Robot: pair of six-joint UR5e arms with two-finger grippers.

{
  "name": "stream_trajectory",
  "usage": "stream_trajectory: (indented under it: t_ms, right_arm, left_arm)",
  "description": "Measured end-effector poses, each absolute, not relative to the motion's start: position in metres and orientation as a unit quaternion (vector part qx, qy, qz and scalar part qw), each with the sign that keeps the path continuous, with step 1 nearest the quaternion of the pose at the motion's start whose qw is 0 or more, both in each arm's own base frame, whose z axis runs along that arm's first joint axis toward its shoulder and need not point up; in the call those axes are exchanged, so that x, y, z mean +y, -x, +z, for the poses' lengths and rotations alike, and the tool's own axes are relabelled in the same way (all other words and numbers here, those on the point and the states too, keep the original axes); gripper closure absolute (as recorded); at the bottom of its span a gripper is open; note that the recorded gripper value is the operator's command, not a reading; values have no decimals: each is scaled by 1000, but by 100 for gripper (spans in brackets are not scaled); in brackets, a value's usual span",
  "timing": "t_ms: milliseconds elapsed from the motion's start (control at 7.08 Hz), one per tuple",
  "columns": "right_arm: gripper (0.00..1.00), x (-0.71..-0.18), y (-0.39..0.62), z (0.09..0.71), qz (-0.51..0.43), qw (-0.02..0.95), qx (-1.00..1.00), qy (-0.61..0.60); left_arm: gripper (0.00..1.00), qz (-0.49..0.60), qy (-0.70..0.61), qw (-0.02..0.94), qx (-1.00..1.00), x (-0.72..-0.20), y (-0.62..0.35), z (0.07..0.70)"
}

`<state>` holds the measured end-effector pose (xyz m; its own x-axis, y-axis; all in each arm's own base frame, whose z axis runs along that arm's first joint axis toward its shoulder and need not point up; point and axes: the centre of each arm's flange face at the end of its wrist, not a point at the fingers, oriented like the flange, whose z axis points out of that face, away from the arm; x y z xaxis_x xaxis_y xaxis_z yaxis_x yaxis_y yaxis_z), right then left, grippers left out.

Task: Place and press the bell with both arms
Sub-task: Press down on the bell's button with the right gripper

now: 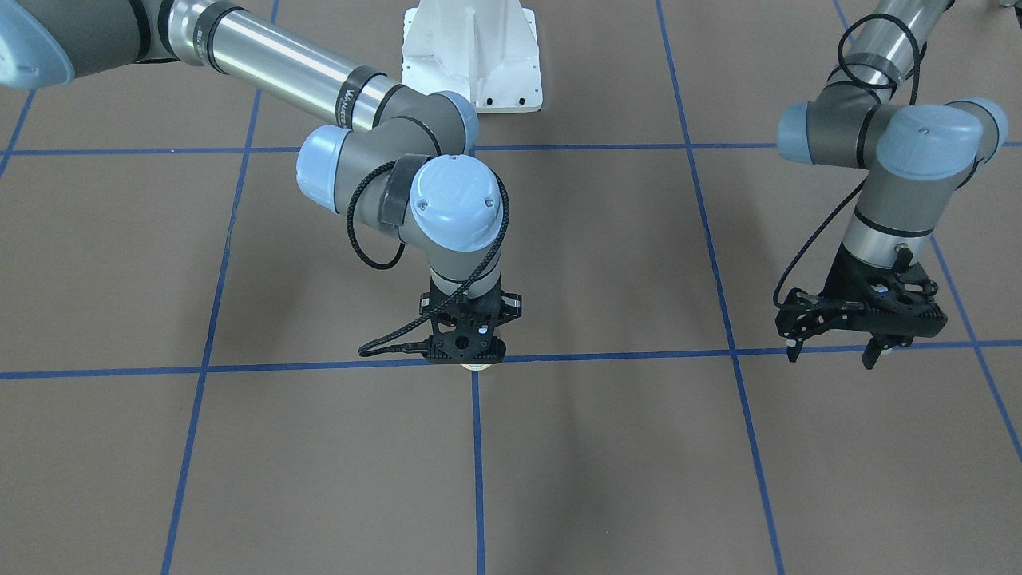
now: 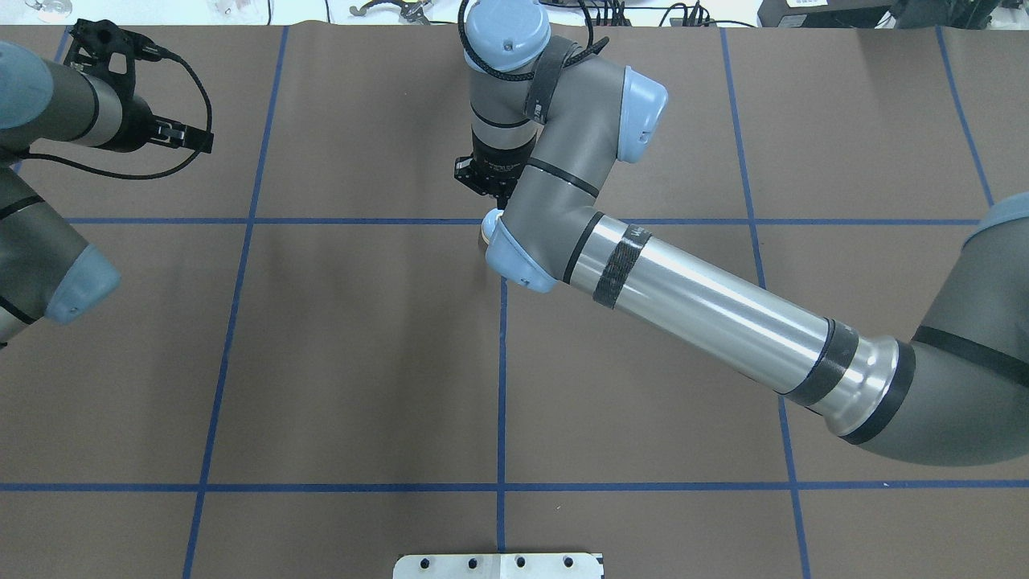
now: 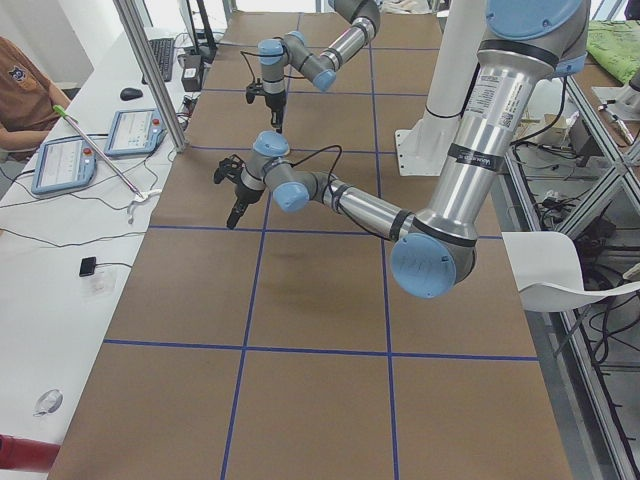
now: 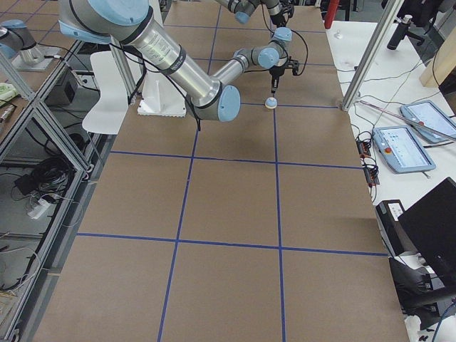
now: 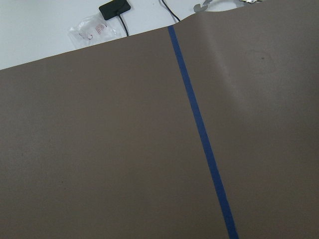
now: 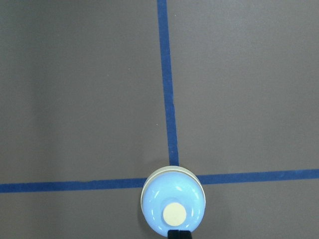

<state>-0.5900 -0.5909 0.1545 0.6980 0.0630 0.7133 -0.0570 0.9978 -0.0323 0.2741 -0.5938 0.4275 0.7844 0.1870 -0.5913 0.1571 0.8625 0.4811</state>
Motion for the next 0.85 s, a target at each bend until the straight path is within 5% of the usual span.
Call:
stream_trajectory:
  t_ms: [847]
  right_arm:
    - [100, -594, 611, 174, 24, 925, -380, -1]
  left_arm:
    - [0, 8, -262, 908, 328, -593, -273, 429]
